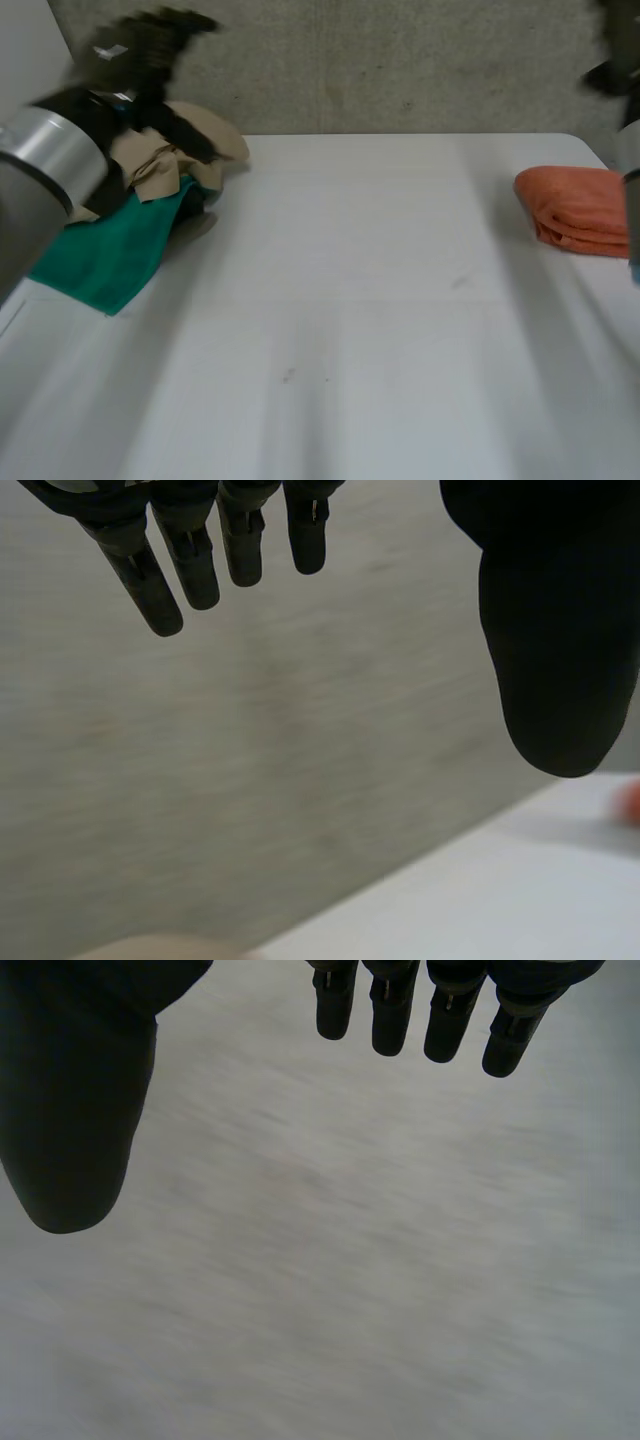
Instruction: Fold the laundry.
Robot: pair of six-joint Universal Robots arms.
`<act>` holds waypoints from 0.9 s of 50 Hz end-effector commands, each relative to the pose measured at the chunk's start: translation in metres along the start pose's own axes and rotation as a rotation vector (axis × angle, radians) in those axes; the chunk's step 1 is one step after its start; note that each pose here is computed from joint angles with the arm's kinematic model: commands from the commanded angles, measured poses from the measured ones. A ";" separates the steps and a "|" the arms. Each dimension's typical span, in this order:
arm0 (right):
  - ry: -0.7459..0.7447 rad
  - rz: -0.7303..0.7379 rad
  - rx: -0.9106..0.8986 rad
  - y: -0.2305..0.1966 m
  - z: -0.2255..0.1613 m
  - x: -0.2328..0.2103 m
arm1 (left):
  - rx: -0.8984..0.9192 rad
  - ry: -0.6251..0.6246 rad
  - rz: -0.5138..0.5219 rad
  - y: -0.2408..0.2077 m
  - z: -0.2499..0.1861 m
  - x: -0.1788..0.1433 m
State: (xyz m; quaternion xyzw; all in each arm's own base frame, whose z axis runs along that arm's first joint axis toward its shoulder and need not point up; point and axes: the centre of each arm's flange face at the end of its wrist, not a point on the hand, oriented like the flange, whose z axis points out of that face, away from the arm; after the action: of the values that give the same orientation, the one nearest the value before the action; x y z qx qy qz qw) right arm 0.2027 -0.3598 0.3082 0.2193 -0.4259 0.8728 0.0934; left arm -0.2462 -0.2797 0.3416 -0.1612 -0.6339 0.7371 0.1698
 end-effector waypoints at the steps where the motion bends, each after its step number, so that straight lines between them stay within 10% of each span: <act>1: -0.420 0.253 -0.369 0.005 -0.071 -0.069 | -0.115 -0.168 0.247 0.056 0.056 -0.075; 17: -0.499 0.223 -0.551 0.036 -0.135 -0.101 | -0.139 -0.198 0.369 0.208 0.141 -0.173; 25: -0.455 0.211 -0.568 0.046 -0.132 -0.090 | 0.024 -0.289 0.389 0.143 0.149 -0.176; 36: -0.397 0.212 -0.568 0.044 -0.126 -0.082 | 0.420 -0.074 0.125 -0.030 0.107 -0.066; 45: -0.321 0.232 -0.575 0.043 -0.120 -0.070 | 0.434 0.134 -0.030 -0.065 0.058 0.018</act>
State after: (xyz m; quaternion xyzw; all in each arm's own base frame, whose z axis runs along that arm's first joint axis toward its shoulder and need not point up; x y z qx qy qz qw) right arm 0.2186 -0.2881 0.1760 0.2892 -0.6828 0.6707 -0.0205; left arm -0.2554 -0.3603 0.4106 -0.1402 -0.4442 0.8647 0.1877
